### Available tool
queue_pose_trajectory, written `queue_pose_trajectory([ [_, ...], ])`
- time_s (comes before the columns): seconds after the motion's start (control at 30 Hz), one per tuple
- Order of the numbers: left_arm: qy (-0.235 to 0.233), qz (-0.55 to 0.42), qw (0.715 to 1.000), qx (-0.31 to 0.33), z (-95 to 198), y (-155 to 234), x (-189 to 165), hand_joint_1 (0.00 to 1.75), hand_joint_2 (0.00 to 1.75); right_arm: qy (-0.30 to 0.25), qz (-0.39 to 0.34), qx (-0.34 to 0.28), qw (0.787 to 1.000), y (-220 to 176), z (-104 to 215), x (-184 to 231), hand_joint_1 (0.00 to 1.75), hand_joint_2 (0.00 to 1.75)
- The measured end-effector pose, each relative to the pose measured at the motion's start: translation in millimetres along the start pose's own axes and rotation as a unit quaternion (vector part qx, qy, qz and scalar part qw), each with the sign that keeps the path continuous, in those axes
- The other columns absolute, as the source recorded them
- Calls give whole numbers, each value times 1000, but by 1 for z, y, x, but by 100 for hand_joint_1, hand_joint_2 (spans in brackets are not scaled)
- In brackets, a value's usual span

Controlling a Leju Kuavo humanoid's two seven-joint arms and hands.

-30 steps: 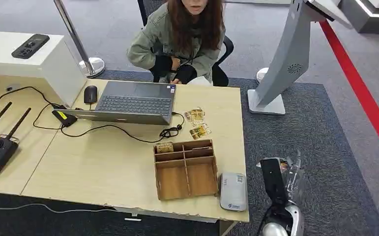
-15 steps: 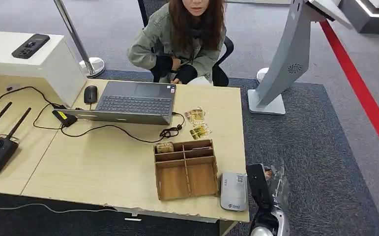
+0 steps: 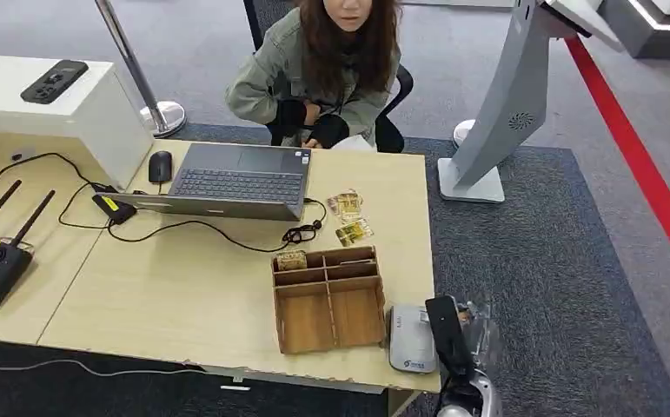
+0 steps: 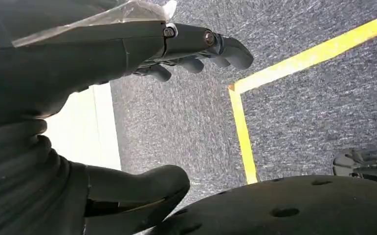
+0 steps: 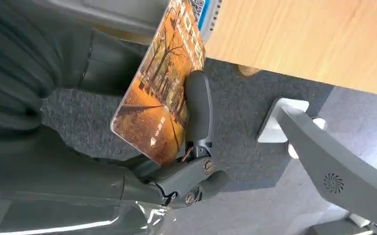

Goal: Pass the card to the sensor for recognition and then transmit it.

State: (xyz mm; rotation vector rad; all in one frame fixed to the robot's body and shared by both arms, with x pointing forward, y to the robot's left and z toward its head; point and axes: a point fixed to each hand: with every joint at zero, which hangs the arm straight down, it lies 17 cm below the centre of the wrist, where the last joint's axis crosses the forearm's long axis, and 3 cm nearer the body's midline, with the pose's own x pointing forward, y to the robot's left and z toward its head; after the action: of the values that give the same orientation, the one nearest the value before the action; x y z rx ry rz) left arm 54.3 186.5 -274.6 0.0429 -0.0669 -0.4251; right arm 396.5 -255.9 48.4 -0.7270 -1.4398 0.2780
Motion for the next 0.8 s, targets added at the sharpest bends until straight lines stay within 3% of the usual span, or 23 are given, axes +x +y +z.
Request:
queue_pose_trajectory([
  [0.5, -3, 2, 1000, 0, 0, 0, 0, 0, 175, 10, 6, 11, 1000, 13, -2, -9, 175, 175],
  [0.8, -8, -19, 1000, -1, 0, 0, 1, 0, 175, -40, 37, -23, 998, -12, -18, 21, 175, 175],
])
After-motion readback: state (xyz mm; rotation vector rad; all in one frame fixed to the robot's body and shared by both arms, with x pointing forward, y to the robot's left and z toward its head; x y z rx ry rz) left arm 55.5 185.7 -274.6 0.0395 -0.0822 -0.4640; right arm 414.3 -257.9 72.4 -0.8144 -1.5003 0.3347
